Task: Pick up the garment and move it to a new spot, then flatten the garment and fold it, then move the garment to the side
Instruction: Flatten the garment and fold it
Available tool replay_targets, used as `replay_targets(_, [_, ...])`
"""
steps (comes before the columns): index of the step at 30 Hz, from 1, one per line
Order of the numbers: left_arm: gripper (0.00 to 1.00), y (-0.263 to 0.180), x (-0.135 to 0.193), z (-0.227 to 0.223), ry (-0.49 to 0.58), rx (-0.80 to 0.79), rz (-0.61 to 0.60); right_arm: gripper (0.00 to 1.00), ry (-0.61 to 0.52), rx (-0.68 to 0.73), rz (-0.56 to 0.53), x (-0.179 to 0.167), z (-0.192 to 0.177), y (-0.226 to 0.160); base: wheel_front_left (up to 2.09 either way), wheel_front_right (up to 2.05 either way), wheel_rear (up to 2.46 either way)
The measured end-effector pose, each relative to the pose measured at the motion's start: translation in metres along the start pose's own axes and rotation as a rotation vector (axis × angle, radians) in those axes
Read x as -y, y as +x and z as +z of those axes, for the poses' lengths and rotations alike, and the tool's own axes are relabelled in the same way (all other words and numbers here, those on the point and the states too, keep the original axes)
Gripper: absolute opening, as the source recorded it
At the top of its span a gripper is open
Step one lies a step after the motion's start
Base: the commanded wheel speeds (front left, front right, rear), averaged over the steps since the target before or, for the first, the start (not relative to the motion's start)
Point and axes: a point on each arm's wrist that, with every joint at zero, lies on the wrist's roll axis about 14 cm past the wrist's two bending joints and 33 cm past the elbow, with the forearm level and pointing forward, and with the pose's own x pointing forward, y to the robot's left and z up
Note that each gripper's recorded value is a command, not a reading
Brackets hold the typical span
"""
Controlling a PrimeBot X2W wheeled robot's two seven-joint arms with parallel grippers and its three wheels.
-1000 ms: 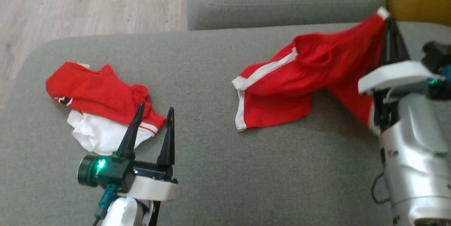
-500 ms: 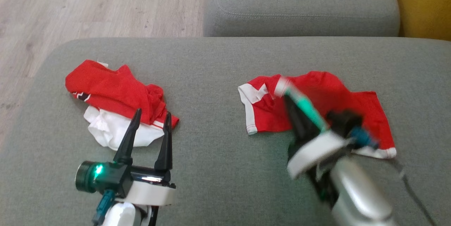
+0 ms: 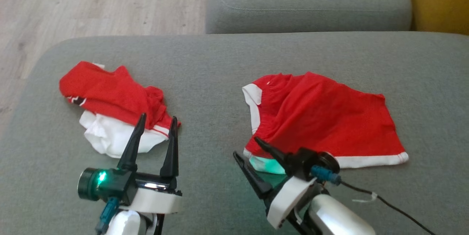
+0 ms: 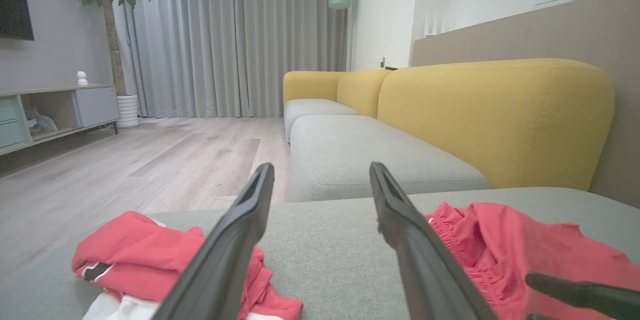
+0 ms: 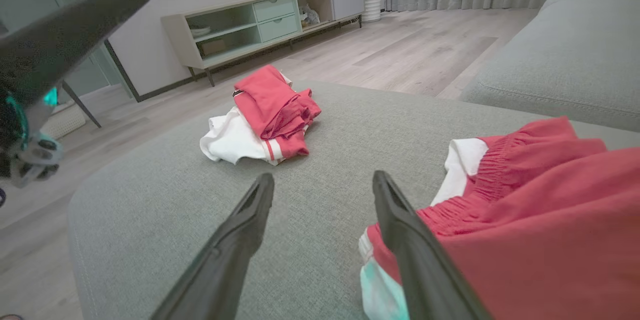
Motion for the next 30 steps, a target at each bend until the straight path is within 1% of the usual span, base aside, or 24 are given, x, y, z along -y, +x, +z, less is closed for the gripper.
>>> replay_targets(4, [1.00,0.004,0.008,-0.001,-0.004,-0.002,-0.024,1.00,0.030,0.069,-0.036,0.012,0.019,0.000,0.00,0.00,0.00])
replay_targets(6, [1.00,0.006,0.012,-0.002,-0.008,-0.002,-0.037,1.00,0.045,0.123,-0.082,0.027,0.033,-0.003,0.00,0.00,0.00])
replay_targets(9, [1.00,0.010,0.019,-0.001,-0.014,0.000,-0.058,1.00,0.051,0.202,-0.209,0.066,0.053,-0.017,0.00,0.00,0.00])
replay_targets(13, [1.00,0.016,0.030,-0.002,-0.030,0.000,-0.090,1.00,0.011,0.273,-0.426,0.126,0.069,-0.056,0.00,0.00,0.00])
replay_targets(18, [1.00,0.022,0.043,-0.005,-0.054,-0.007,-0.129,1.00,0.002,0.261,-0.678,0.175,0.049,-0.124,0.00,0.00,0.00])
replay_targets(22, [1.00,0.026,0.055,-0.010,-0.065,-0.019,-0.167,1.00,0.010,0.229,-0.815,0.194,0.030,-0.166,0.00,0.00,0.00])
replay_targets(23, [1.00,0.027,0.061,-0.014,-0.078,-0.034,-0.185,1.00,0.026,0.208,-0.850,0.196,0.020,-0.178,0.00,0.00,0.00])
replay_targets(26, [1.00,0.027,0.066,-0.020,-0.082,-0.050,-0.201,1.00,0.053,0.173,-0.868,0.194,0.005,-0.185,0.00,0.00,0.00])
replay_targets(30, [1.00,0.027,0.073,-0.027,-0.092,-0.074,-0.225,1.00,0.088,0.188,-0.886,0.196,0.003,-0.188,0.00,0.00,0.00])
